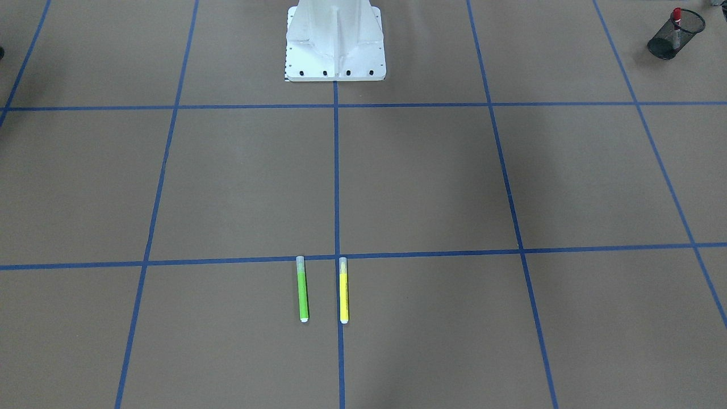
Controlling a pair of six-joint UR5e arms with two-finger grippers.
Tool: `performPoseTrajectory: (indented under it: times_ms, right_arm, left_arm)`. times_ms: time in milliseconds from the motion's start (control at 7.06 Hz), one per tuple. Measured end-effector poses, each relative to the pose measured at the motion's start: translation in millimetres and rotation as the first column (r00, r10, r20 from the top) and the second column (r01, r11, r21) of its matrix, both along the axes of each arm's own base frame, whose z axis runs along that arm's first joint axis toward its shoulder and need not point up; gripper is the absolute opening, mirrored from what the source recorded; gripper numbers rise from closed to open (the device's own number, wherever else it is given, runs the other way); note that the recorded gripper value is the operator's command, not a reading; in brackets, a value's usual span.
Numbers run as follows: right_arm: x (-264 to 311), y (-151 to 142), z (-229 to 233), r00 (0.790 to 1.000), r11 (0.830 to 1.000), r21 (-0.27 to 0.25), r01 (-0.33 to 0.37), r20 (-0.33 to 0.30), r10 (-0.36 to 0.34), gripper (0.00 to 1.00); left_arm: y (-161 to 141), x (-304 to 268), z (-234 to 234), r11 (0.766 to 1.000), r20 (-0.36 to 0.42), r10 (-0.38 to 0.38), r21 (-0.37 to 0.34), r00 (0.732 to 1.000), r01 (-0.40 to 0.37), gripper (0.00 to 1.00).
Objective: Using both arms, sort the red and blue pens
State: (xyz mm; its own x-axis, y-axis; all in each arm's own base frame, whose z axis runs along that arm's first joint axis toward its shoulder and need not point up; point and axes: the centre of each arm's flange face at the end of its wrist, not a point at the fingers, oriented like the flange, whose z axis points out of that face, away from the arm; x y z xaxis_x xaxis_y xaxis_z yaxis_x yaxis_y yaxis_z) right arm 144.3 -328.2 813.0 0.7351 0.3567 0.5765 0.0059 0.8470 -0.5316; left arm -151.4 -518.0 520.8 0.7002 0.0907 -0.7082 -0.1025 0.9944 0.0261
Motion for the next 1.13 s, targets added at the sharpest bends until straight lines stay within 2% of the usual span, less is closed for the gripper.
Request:
performPoseTrajectory:
  times_ms: [142,283,425,566,850,991,1133]
  right_arm:
    - [3,-34,-16,0.998,0.991,0.129,-0.047,-0.031,0.052,1.0]
    - [5,-66,-36,0.995,0.962,0.259,-0.084,-0.034,0.096,1.0]
    - [7,-93,-59,0.992,0.922,0.372,-0.107,-0.017,0.122,1.0]
    - [7,-112,-84,0.99,0.884,0.449,-0.131,0.02,0.136,1.0]
    - [4,-127,-140,0.987,0.815,0.558,-0.159,0.083,0.136,1.0]
    - [0,-133,-157,0.988,0.799,0.581,-0.157,0.087,0.131,1.0]
    - [-15,-149,-173,0.986,0.808,0.566,-0.165,0.08,0.145,1.0]
  left_arm:
    - [-1,2,1,0.999,0.007,0.003,0.036,1.0,-0.004,1.0]
    - [-3,3,4,0.998,0.012,0.005,0.068,1.0,-0.006,1.0]
    - [-4,6,7,0.996,0.014,0.01,0.091,1.0,-0.011,1.0]
    - [-6,12,8,0.993,0.016,0.02,0.118,1.0,-0.022,1.0]
    - [-17,32,2,0.981,0.026,0.047,0.185,0.999,-0.051,1.0]
    - [-22,45,-3,0.982,0.025,0.033,0.185,0.999,-0.037,1.0]
    - [-30,66,-10,0.987,0.021,-0.001,0.163,1.0,-0.002,1.0]
